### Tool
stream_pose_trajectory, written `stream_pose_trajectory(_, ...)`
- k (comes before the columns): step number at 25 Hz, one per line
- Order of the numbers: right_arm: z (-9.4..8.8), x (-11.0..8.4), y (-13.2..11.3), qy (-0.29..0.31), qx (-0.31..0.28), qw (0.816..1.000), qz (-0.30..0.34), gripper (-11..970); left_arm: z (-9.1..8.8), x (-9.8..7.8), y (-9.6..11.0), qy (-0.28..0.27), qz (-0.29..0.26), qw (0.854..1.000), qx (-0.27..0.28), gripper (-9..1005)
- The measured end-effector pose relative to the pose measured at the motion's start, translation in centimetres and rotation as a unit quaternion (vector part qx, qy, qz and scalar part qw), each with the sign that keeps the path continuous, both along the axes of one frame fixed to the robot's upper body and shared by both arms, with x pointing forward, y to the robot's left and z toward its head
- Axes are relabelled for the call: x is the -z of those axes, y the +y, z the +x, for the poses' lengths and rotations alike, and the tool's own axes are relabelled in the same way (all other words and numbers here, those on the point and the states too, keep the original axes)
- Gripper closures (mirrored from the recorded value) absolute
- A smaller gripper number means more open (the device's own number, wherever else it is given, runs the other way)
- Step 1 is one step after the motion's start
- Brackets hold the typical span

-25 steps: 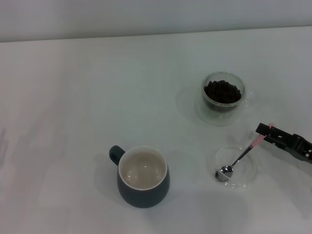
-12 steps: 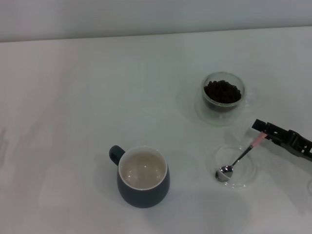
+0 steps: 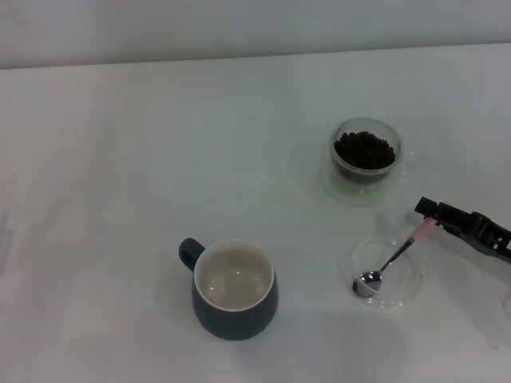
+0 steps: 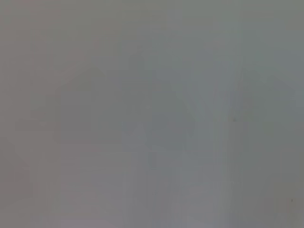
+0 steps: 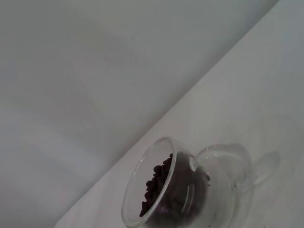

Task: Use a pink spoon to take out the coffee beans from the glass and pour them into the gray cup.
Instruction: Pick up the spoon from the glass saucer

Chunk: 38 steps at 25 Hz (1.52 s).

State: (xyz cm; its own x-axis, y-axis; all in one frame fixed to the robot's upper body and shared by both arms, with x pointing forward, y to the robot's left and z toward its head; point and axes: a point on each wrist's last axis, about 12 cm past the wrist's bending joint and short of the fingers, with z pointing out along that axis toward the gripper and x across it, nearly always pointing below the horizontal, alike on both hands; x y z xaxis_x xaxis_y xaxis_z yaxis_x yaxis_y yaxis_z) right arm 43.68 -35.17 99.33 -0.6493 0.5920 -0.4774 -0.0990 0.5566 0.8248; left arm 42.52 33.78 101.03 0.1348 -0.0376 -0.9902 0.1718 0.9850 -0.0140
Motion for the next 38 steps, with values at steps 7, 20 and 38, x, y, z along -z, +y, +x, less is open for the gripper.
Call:
stream_pose_trajectory(7, 0.1, -0.1, 0.2, -0.002, -0.006, 1.0, 0.002, 514, 0.1, 0.0, 0.0, 0.001, 0.0, 1.0, 0.0, 431)
stream_pose_trajectory(20, 0.0, 0.0, 0.4, -0.001, -0.011, 1.0, 0.001, 637, 0.2, 0.0, 0.0, 0.002, 0.001, 1.0, 0.001, 430)
stream_pose_trajectory(38, 2.0, -0.6, 0.9, -0.008, -0.036, 0.999, -0.01, 611, 0.1, 0.1, -0.1, 0.003, 0.001, 1.0, 0.002, 430)
